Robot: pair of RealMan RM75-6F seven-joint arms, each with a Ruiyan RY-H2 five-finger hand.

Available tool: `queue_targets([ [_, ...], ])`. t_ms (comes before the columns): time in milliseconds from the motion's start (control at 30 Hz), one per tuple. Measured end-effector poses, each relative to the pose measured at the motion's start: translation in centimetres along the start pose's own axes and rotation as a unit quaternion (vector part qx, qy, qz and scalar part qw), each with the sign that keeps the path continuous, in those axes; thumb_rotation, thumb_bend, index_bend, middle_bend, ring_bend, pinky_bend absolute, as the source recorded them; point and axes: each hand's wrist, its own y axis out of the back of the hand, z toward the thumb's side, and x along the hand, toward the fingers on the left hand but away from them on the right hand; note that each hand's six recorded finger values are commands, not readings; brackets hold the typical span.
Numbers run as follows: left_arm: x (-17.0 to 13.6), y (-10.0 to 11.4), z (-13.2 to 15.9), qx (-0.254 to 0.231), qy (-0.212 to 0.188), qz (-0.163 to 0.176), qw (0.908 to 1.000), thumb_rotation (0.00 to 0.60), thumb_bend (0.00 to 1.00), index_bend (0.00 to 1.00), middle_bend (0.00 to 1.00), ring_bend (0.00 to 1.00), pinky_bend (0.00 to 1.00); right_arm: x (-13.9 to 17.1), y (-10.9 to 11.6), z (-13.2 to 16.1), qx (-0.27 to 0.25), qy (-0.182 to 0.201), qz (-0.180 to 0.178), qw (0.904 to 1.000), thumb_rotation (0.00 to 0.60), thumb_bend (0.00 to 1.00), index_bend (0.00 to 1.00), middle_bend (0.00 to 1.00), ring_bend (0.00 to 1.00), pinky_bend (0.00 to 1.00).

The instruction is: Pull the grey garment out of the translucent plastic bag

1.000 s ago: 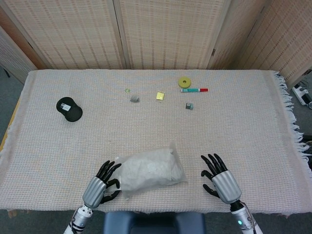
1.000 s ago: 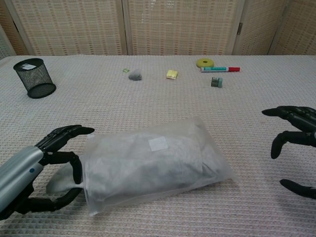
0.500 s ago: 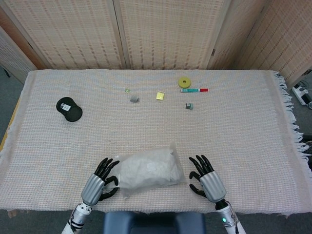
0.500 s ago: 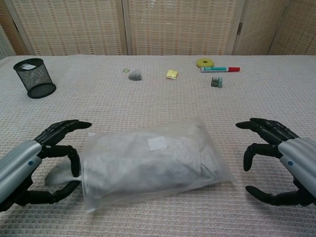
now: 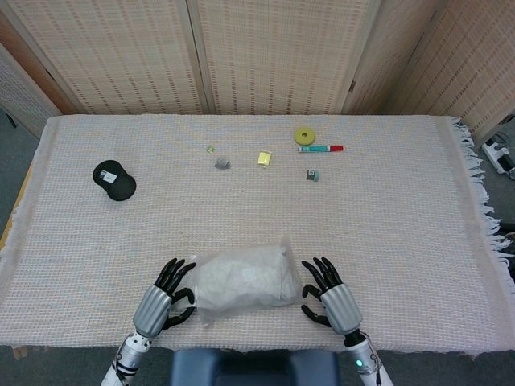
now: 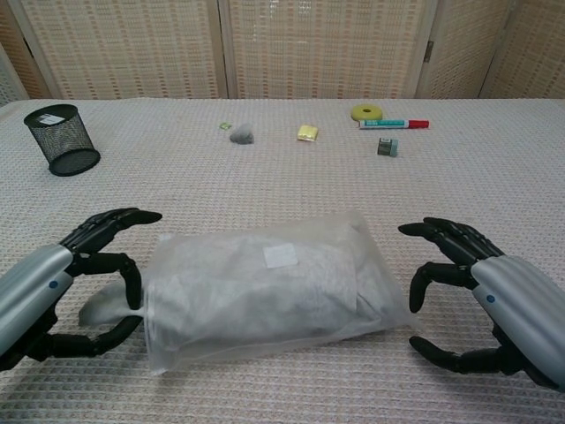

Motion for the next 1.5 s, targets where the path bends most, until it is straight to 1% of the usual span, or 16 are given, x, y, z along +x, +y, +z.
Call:
queue_targets([
  [133, 0.2, 0.1, 0.0, 0.001, -0.001, 0.001, 1.0, 0.6, 0.59, 0.77, 0.15, 0.0, 0.0, -0.5, -0.5, 0.3, -0.002, 0.001, 0.001, 1.0, 0.6, 0.2, 0.55, 0.11, 0.0, 0.0],
  [267, 0.2, 0.2, 0.0, 0.0, -0.001, 0.002, 1.0, 0.6, 0.59, 0.77, 0.15, 0.0, 0.0, -0.9, -0.5, 0.2, 0.001, 0.002, -0.002, 1.0, 0.6, 0.28, 0.56, 0.11, 0.0, 0.0],
  [533, 0.3, 0.3, 0.1, -0.001, -0.002, 0.004, 1.0, 0.6, 0.59, 0.77, 0.15, 0.0, 0.0, -1.4, -0.5, 0.1, 0.009, 0.002, -0.009, 0.9999, 0.6, 0.38, 0.59, 0.11, 0.0, 0.0],
  [800, 0.3, 0.6, 0.1, -0.001, -0.003, 0.006, 1.0, 0.6, 0.58, 0.77, 0.15, 0.0, 0.0, -1.6, -0.7, -0.1, 0.015, 0.001, -0.004, 0.9999, 0.6, 0.49, 0.63, 0.13, 0.0, 0.0],
  [1000, 0.5, 1.2, -0.3, 0.004, -0.002, 0.015, 0.9999, 0.6, 0.58, 0.76, 0.15, 0.0, 0.0, -1.6, -0.2, -0.6, 0.024, -0.003, -0.007, 0.9997, 0.6, 0.54, 0.66, 0.15, 0.0, 0.0],
  [1100, 0.7, 1.8, -0.8, 0.01, -0.001, 0.021, 0.9997, 0.6, 0.58, 0.76, 0.15, 0.0, 0.0, -1.7, 0.5, -1.2, 0.035, -0.005, -0.014, 0.9993, 0.6, 0.57, 0.67, 0.15, 0.0, 0.0],
  [1200, 1.0, 2.9, -1.4, 0.021, -0.002, 0.031, 0.9993, 0.6, 0.58, 0.76, 0.15, 0.0, 0.0, -1.9, 1.7, -2.2, 0.053, -0.01, -0.024, 0.9983, 0.6, 0.57, 0.67, 0.15, 0.0, 0.0],
  [1367, 1.4, 5.1, -3.0, 0.052, -0.001, 0.045, 0.9976, 0.6, 0.58, 0.76, 0.15, 0.0, 0.0, -2.6, 4.7, -4.8, 0.096, -0.03, -0.043, 0.994, 0.6, 0.57, 0.68, 0.16, 0.0, 0.0],
  [1500, 1.8, 7.7, -5.1, 0.094, 0.01, 0.061, 0.9937, 0.599, 0.58, 0.76, 0.15, 0.0, 0.0, -3.3, 7.5, -7.4, 0.131, -0.059, -0.059, 0.9879, 0.6, 0.57, 0.68, 0.16, 0.0, 0.0],
])
